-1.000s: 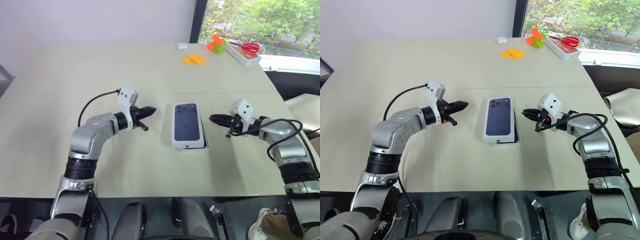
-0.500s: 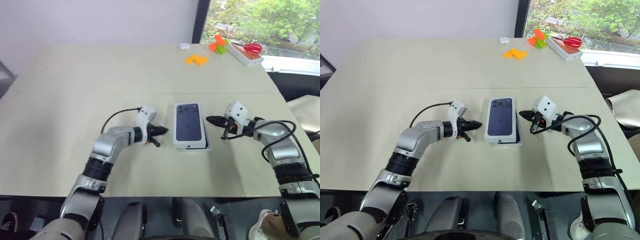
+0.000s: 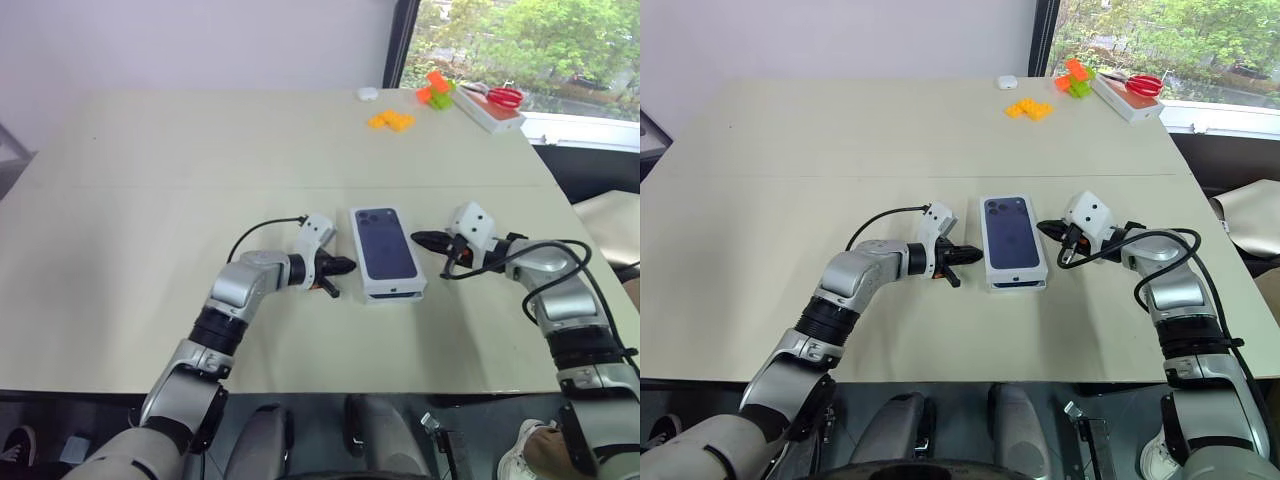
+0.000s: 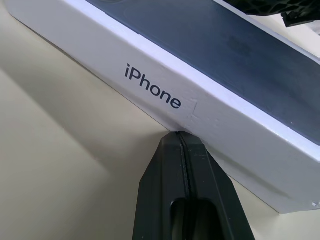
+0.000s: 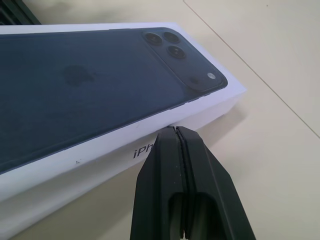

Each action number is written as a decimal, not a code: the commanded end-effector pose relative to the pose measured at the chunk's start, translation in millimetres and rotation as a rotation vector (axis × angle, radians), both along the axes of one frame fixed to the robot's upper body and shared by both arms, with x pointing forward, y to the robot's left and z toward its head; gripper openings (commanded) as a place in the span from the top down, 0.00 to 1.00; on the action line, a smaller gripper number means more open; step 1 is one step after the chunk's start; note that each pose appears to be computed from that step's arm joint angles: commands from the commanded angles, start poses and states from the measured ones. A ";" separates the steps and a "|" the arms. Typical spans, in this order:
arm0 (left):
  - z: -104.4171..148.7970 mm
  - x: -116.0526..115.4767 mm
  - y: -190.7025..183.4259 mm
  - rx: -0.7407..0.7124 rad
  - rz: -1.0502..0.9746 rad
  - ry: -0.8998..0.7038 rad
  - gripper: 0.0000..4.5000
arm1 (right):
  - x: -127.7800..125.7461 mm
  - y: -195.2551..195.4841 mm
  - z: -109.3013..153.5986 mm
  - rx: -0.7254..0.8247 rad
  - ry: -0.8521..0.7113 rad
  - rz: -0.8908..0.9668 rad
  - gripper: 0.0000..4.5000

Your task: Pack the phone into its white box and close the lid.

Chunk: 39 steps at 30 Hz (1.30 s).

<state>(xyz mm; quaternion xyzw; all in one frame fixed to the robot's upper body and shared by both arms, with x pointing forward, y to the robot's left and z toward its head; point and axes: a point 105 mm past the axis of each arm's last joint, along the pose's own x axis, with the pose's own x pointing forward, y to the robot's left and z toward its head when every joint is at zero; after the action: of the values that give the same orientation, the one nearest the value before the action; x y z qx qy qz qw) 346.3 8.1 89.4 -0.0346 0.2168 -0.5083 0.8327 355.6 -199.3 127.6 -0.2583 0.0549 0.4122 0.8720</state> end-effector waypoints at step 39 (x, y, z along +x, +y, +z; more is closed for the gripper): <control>12.7 -34.2 -6.2 0.025 -0.102 -0.045 1.00 | -15.6 -1.4 0.5 -0.085 -0.026 0.028 0.99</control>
<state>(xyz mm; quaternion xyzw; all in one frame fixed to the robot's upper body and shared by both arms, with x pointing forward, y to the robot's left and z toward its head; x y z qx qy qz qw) 308.3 6.4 91.5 -0.0011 0.2279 -0.5423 0.8087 335.2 -197.7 112.1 -0.2861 0.0827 0.4314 0.8516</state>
